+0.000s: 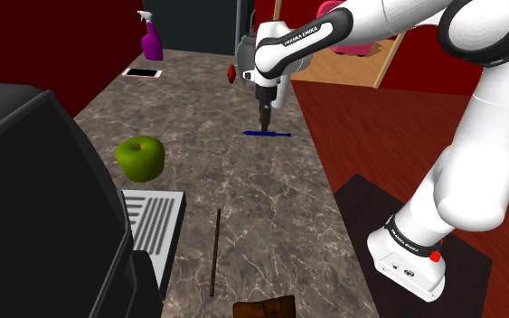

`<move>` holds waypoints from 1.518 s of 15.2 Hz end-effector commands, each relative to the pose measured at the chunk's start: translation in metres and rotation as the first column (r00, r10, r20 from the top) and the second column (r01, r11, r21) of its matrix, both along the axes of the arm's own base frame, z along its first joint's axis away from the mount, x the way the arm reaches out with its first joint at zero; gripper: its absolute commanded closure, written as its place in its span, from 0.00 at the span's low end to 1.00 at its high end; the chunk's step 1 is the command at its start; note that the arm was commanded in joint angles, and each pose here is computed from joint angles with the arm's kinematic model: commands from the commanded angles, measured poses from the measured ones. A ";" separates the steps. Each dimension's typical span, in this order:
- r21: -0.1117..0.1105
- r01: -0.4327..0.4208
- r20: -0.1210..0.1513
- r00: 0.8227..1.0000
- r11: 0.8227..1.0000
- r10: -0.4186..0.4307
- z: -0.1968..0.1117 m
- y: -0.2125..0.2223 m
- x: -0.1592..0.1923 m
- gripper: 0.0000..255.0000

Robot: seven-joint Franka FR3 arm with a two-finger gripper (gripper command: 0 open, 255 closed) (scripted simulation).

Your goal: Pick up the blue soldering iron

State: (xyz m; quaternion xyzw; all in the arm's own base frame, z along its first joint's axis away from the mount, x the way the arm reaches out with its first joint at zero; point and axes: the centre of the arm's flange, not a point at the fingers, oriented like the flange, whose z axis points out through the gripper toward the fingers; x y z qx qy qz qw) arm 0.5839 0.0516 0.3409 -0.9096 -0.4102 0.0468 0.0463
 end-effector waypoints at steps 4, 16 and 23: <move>0.000 -0.003 0.000 1.000 1.000 0.003 -0.029 0.001 0.000 0.00; 0.000 -0.003 0.000 1.000 1.000 0.003 -0.029 0.001 0.000 1.00; 0.000 -0.003 0.000 1.000 1.000 0.003 0.008 0.001 0.000 1.00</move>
